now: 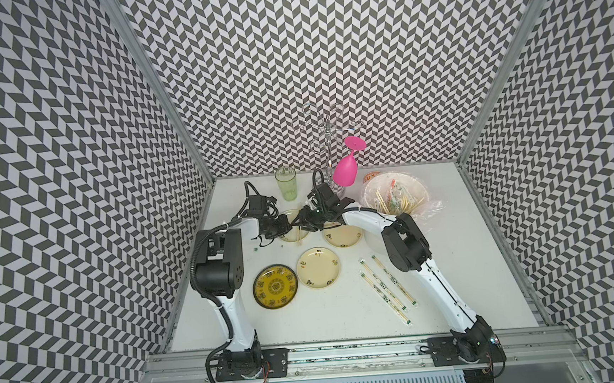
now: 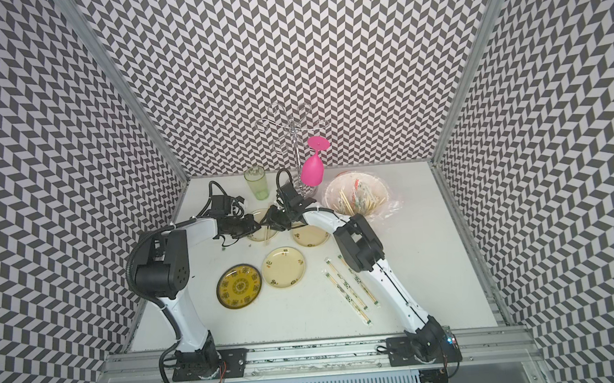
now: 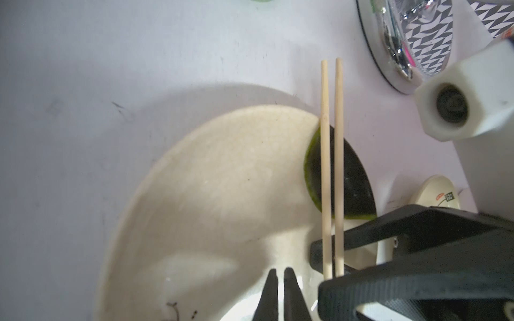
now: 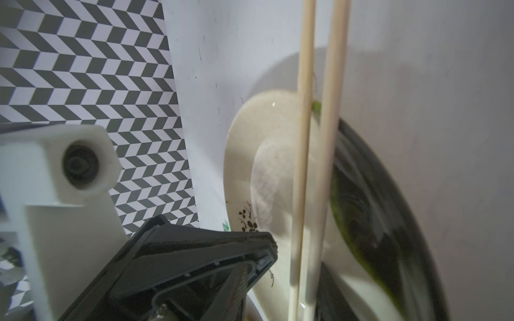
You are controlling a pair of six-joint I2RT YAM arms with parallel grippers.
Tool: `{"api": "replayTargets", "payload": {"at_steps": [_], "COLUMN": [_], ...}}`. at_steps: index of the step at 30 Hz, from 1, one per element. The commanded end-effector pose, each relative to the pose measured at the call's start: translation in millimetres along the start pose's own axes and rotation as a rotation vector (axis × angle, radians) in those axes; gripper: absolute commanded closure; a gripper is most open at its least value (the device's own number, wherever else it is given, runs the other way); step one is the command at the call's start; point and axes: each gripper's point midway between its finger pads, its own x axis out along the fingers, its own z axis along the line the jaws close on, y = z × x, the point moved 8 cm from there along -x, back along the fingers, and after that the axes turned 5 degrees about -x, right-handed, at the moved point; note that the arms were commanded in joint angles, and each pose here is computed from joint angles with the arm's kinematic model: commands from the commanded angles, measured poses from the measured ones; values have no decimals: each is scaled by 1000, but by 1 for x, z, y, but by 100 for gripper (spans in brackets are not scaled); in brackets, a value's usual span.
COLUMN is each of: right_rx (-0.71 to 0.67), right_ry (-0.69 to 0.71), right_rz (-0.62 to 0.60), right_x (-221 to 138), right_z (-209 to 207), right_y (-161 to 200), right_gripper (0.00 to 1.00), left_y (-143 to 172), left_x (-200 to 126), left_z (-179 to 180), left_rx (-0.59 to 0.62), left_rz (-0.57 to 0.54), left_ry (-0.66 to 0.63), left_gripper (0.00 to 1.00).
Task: Remove the packaging of disposable chopsticks
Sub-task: Place the disposable chopsticks on the plate.
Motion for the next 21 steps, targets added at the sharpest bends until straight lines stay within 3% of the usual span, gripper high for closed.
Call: {"api": "replayTargets", "payload": {"at_steps": [1,21], "right_rx": [-25,-52], "right_ry": [6,53], "right_rz": [-51,-66], "right_x": [-18,-31], "right_z": [20,29], "right_y": [-7,-3], "right_gripper": [58,53], "left_y": [-4,-6], "left_x": [-1,-4], "left_z": [-6,-9], "left_rx": [10,12], "left_rz": [-3,-12], "left_ry": [18,28], "left_gripper": [90,90]}}
